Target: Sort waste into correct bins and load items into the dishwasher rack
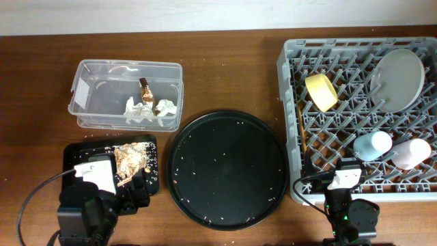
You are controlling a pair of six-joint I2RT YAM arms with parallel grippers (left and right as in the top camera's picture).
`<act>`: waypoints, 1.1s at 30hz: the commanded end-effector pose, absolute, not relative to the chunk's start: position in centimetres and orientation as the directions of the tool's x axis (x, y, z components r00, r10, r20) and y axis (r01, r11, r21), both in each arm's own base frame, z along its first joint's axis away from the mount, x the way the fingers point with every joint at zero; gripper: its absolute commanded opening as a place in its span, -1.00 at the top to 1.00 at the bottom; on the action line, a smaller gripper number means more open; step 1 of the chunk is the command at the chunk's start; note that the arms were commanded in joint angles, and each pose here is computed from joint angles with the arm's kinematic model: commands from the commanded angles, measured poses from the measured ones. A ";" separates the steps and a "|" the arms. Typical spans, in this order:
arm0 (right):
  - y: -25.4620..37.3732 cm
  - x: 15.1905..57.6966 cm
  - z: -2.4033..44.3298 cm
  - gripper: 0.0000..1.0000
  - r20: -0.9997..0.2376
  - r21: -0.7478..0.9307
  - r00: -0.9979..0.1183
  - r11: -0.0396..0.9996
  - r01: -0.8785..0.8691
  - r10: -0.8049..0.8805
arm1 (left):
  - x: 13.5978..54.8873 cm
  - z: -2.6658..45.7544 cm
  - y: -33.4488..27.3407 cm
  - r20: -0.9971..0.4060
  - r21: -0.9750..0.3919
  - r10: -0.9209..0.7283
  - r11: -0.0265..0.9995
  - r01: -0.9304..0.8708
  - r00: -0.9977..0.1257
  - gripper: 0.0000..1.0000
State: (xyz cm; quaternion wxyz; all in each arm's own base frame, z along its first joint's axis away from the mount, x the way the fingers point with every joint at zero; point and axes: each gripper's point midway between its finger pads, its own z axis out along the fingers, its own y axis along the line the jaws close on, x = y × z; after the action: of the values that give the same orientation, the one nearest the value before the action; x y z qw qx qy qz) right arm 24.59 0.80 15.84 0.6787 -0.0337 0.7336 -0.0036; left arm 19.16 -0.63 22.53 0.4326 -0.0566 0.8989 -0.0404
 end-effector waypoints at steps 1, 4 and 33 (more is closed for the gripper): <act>0.7 24.6 15.6 -0.97 -0.996 -0.051 -0.073 0.998 -0.037 -0.053 | 19.1 22.4 -0.8 -0.769 -0.135 -0.145 0.989 -0.064 -0.622 -0.99; 0.7 24.6 15.6 -0.97 -0.996 -0.051 -0.073 0.998 -0.037 -0.053 | 19.1 22.4 -0.8 -0.769 -0.135 -0.145 0.989 -0.064 -0.622 -0.99; 0.7 24.6 15.6 -0.97 -0.996 -0.051 -0.073 0.998 -0.037 -0.053 | 24.5 15.8 -1.6 -0.996 -0.055 -0.049 0.995 0.080 -0.077 -0.99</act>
State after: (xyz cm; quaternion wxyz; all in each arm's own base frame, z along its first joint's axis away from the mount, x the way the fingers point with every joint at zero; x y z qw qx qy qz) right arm 24.60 0.75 15.86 0.6795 -0.0326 0.7329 -0.0048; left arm 24.56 -1.44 15.88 0.6777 -0.0027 0.7336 -0.0502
